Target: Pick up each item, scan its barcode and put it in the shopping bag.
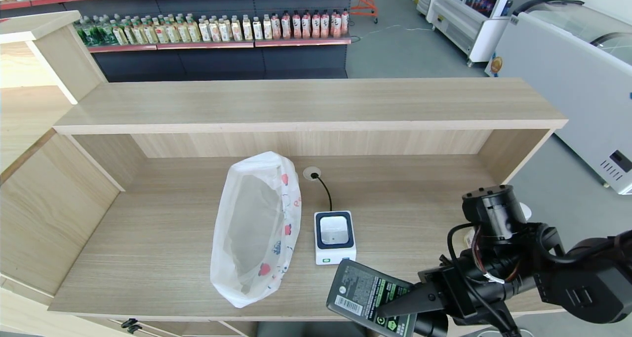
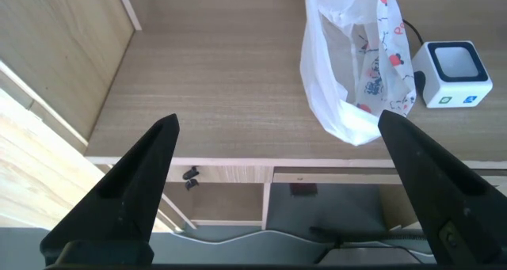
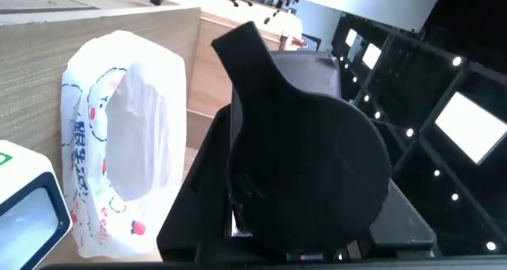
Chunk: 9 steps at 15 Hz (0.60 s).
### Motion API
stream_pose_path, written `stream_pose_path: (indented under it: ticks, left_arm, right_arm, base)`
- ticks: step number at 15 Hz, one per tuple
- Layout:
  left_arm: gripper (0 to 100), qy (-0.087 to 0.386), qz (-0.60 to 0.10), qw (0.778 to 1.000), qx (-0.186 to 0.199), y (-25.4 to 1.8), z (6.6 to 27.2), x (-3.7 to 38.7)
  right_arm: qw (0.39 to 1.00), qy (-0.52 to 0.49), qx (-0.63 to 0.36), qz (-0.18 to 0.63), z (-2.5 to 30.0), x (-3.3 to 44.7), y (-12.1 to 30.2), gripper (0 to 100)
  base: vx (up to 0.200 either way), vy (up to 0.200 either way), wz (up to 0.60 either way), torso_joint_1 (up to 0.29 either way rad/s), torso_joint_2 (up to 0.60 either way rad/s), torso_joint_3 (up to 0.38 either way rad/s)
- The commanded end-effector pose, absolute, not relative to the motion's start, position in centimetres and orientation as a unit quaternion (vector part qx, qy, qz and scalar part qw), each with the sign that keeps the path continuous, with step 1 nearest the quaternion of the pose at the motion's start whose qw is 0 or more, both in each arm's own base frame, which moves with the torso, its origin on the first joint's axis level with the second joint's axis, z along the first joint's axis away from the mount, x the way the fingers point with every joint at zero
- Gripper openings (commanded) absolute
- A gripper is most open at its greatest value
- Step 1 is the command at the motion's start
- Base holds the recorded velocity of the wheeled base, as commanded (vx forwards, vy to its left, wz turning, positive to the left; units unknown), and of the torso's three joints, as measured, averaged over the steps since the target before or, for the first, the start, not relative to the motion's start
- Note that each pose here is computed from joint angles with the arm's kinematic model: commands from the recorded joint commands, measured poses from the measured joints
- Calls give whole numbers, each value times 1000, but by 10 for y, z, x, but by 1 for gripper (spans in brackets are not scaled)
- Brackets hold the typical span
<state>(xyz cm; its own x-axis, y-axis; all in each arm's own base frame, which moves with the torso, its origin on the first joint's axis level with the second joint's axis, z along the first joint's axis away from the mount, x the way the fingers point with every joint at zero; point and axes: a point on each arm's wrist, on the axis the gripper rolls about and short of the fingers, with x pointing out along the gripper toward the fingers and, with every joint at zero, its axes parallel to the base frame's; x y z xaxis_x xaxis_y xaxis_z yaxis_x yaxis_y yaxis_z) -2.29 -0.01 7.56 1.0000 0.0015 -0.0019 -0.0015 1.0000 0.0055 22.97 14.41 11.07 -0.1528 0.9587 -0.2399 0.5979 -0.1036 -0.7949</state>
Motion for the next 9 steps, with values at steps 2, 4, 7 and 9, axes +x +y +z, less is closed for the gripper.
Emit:
stream_pose_path:
  ticks: [2, 4, 7, 9]
  left_arm:
    - [100, 1, 2, 1000, 3, 0, 76, -23]
    - [100, 1, 1, 1000, 3, 0, 76, -23]
    - [100, 1, 1, 1000, 3, 0, 76, -23]
    - [100, 1, 1, 1000, 3, 0, 76, -23]
  right_arm:
    - [214, -640, -612, 412, 108, 234, 141, 0]
    - [212, -644, -614, 403, 112, 236, 142, 0]
    - [211, -646, -615, 401, 113, 238, 142, 0]
    - [211, -646, -615, 401, 113, 238, 142, 0]
  base:
    - [0, 0, 0, 0, 0, 0]
    - [0, 0, 0, 0, 0, 0]
    - [0, 0, 0, 0, 0, 0]
    - [0, 0, 0, 0, 0, 0]
